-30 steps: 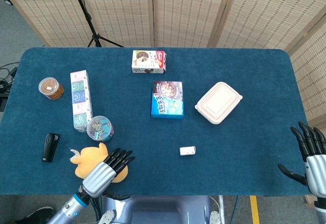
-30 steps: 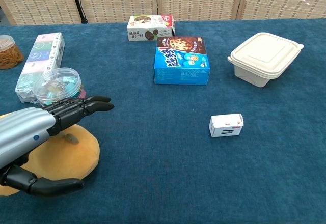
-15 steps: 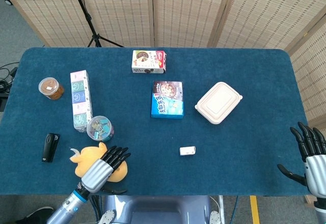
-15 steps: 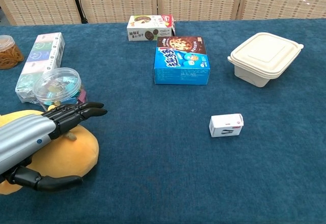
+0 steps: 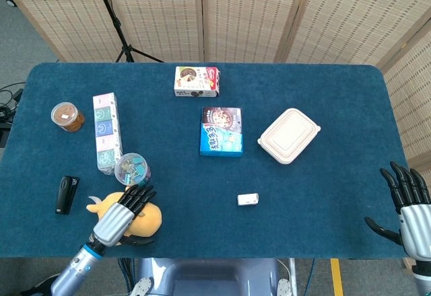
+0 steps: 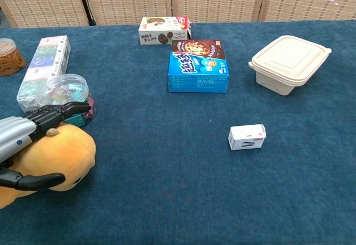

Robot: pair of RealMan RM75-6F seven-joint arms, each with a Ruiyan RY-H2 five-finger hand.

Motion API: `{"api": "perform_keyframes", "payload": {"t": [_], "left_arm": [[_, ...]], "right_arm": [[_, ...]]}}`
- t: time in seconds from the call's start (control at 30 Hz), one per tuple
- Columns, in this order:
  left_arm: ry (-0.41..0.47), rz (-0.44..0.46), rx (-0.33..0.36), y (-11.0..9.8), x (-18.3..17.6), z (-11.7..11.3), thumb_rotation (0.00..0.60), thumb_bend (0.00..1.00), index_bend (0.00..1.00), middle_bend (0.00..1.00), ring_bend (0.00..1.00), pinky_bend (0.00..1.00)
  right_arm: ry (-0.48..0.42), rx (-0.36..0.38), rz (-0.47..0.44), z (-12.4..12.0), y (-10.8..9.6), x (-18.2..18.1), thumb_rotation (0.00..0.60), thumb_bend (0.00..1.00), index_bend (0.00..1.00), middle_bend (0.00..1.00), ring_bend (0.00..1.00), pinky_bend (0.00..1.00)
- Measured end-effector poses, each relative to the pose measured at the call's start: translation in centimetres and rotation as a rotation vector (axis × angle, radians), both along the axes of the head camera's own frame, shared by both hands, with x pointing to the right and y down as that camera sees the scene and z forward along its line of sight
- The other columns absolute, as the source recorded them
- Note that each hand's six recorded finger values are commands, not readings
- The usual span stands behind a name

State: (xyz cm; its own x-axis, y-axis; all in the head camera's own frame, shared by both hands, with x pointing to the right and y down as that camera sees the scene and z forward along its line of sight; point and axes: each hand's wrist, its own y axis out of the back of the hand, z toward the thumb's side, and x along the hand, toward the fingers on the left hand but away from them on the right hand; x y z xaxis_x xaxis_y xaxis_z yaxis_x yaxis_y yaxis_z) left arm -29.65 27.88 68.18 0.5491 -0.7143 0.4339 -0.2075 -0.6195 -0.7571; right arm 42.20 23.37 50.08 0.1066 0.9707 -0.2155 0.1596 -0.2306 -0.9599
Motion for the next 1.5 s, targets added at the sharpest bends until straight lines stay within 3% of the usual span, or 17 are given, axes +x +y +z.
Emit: {"api": "perform_keyframes", "payload": {"t": [0.33, 0.5, 0.73, 0.97, 1.17, 1.5], "left_arm": [[-0.007, -0.022, 0.002, -0.2, -1.3, 0.2, 0.052, 0.00, 0.00, 0.00, 0.00, 0.00], [-0.013, -0.052, 0.065, -0.8, -2.0, -0.7, 0.048, 0.00, 0.00, 0.00, 0.00, 0.00], [0.022, -0.070, 0.066, -0.9, -2.2, -1.9, 0.050, 0.00, 0.00, 0.00, 0.00, 0.00], [0.101, -0.030, 0.060, -0.1, 0.1, -4.1, 0.051, 0.00, 0.00, 0.00, 0.00, 0.00], [0.116, 0.038, 0.059, 0.4, 3.3, -5.4, 0.052, 0.00, 0.00, 0.00, 0.00, 0.00], [0.062, 0.110, 0.023, 0.9, 6.4, -3.7, 0.052, 0.00, 0.00, 0.00, 0.00, 0.00]], "right_arm": [[-0.002, 0.003, 0.002, -0.1, -0.1, 0.0, 0.600, 0.00, 0.00, 0.00, 0.00, 0.00], [-0.001, 0.002, 0.001, 0.0, -0.1, 0.0, 0.600, 0.00, 0.00, 0.00, 0.00, 0.00], [-0.004, 0.005, 0.001, -0.2, 0.0, 0.0, 0.600, 0.00, 0.00, 0.00, 0.00, 0.00], [-0.007, 0.005, 0.002, -0.3, -0.1, 0.1, 0.600, 0.00, 0.00, 0.00, 0.00, 0.00], [-0.011, 0.009, 0.007, -0.4, -0.2, 0.2, 0.600, 0.00, 0.00, 0.00, 0.00, 0.00], [-0.015, 0.013, 0.014, -0.6, -0.2, 0.4, 0.600, 0.00, 0.00, 0.00, 0.00, 0.00]]}}
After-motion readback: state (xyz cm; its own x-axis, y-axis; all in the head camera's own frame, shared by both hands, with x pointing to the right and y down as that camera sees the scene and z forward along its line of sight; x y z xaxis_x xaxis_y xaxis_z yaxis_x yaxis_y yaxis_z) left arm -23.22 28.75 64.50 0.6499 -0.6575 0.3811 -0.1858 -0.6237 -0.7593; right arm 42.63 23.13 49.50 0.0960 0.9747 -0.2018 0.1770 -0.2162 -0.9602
